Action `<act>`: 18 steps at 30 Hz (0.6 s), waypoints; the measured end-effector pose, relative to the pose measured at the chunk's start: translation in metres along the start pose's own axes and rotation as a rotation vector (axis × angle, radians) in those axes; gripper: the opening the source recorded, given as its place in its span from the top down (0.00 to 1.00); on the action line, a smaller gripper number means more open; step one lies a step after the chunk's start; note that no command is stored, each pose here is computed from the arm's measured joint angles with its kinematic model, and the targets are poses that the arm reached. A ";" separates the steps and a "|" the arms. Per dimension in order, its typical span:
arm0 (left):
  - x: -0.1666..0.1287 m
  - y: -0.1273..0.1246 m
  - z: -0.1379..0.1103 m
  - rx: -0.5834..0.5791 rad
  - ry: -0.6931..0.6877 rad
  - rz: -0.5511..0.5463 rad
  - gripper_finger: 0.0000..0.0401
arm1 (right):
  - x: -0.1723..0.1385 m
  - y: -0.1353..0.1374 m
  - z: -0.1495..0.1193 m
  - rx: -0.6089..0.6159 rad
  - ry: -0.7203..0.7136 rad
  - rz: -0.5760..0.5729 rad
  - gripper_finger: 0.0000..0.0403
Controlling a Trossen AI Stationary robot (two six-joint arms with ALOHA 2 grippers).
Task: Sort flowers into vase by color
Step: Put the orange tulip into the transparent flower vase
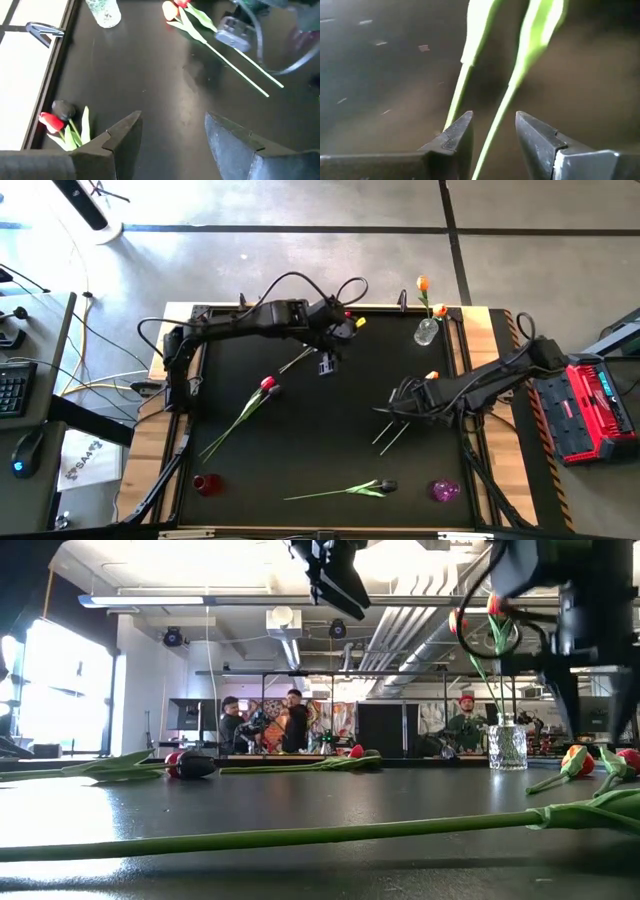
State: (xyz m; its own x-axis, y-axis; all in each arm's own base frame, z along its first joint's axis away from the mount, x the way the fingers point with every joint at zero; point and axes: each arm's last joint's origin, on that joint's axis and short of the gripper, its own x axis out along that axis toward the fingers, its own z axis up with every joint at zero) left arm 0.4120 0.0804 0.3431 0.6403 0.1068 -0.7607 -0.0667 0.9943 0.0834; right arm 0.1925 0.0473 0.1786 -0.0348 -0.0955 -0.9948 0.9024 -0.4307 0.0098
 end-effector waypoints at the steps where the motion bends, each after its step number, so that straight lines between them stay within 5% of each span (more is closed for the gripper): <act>1: 0.000 0.000 0.000 0.001 0.000 -0.001 0.49 | 0.003 -0.001 0.002 0.014 0.009 -0.022 0.66; 18: 0.000 0.001 0.003 0.018 -0.028 0.005 0.49 | 0.014 0.003 0.021 0.125 -0.047 -0.046 0.66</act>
State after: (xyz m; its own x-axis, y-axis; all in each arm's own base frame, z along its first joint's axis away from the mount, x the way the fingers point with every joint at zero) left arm 0.4140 0.0812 0.3449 0.6613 0.1111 -0.7418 -0.0562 0.9935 0.0987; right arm 0.1859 0.0263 0.1665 -0.0972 -0.1138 -0.9887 0.8392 -0.5435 -0.0199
